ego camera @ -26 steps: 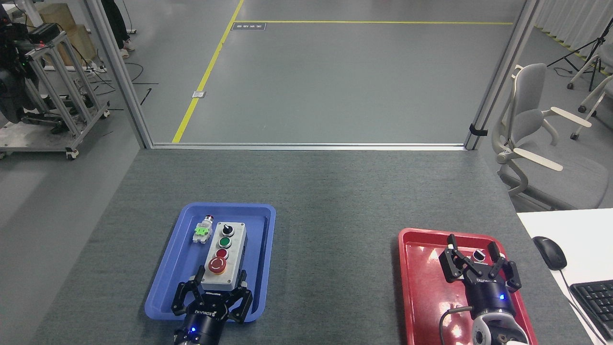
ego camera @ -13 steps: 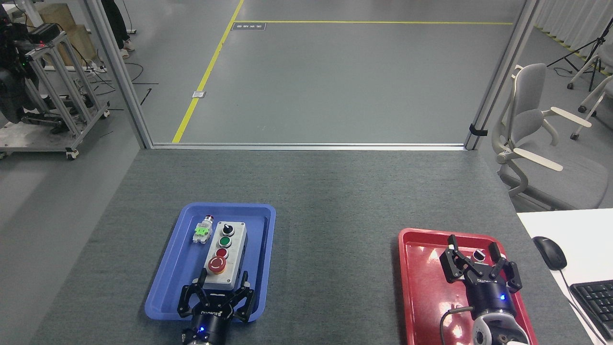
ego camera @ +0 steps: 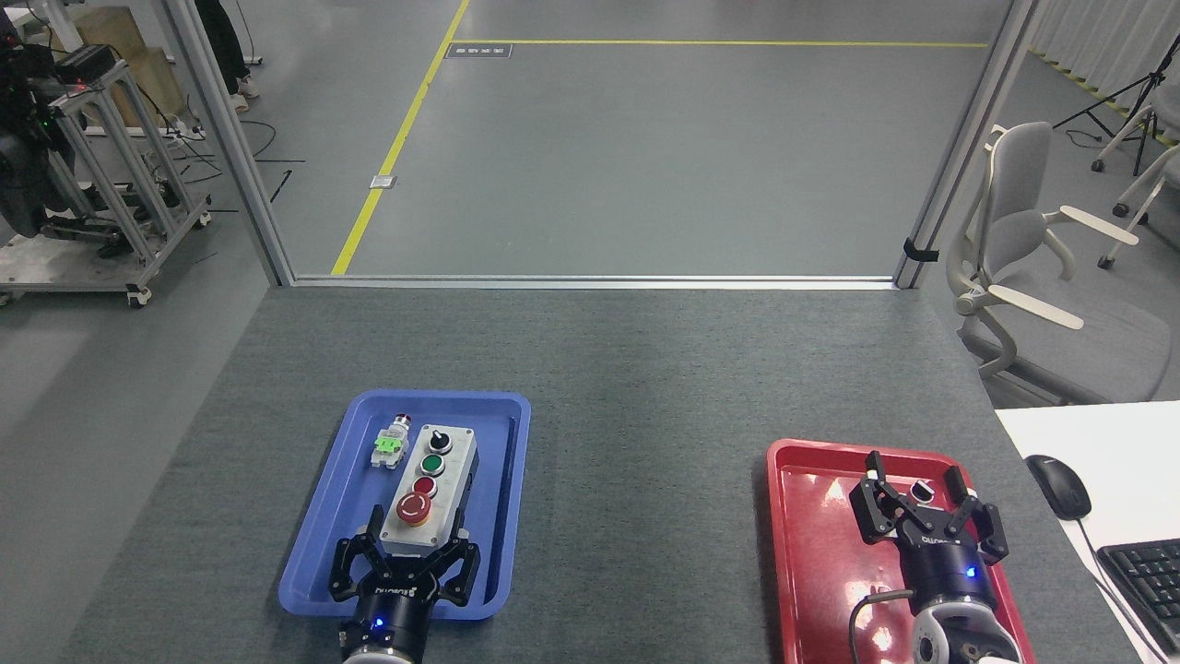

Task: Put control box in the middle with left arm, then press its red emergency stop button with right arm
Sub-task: 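Close the left gripper around the near end of the control box, then drag the control box out of the blue tray toward the table middle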

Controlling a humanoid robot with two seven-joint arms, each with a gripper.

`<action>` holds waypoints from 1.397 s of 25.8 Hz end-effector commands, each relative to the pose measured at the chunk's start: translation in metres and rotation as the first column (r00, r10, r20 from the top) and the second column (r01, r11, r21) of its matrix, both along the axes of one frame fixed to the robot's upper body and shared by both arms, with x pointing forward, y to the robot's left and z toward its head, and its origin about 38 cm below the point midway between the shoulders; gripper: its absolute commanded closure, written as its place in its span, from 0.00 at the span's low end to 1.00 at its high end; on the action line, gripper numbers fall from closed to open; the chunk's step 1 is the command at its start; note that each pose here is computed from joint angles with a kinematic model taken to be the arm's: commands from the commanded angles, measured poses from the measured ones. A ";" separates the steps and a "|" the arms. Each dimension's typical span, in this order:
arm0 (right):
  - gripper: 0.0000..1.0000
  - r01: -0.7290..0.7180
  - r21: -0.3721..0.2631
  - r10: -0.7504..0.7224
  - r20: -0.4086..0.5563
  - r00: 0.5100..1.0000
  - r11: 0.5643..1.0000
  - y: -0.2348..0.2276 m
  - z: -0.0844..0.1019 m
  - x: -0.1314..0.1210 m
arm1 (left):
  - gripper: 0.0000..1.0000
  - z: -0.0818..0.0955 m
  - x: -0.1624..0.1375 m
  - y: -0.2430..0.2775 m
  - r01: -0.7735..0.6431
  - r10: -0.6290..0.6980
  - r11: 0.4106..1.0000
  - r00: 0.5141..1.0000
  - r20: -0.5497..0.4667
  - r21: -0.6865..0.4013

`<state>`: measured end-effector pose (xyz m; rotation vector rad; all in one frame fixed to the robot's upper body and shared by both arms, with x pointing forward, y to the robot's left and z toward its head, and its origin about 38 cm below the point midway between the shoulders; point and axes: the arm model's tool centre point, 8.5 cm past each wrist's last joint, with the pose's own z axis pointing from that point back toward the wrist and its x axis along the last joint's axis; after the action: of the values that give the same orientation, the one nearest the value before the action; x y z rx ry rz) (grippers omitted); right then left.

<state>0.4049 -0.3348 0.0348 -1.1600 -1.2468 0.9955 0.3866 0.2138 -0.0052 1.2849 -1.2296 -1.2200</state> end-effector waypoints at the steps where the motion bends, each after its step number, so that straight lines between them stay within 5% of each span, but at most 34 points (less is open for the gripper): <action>1: 0.01 0.000 0.001 0.000 0.004 1.000 1.000 0.001 0.000 0.000 | 0.03 0.001 0.001 0.002 -0.018 0.018 1.000 1.000 0.005 0.002; 16: 0.01 -0.002 0.002 0.002 0.004 1.000 1.000 0.001 0.000 0.000 | 0.08 -0.031 0.015 0.002 -0.044 0.046 0.999 0.994 -0.102 0.016; 24: 0.01 -0.002 0.001 0.002 0.007 1.000 1.000 0.001 0.001 0.000 | 0.61 -0.034 0.015 0.003 -0.035 0.036 0.999 0.993 -0.109 0.014; 36: 0.01 0.007 0.031 -0.007 0.010 1.000 0.999 -0.001 0.002 0.001 | 0.90 -0.003 0.021 -0.031 0.040 -0.039 0.997 0.999 0.009 -0.066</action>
<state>0.4054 -0.3353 0.0362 -1.1481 -1.2637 0.9639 0.4055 0.1991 -0.0189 1.2249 -1.2317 -1.2206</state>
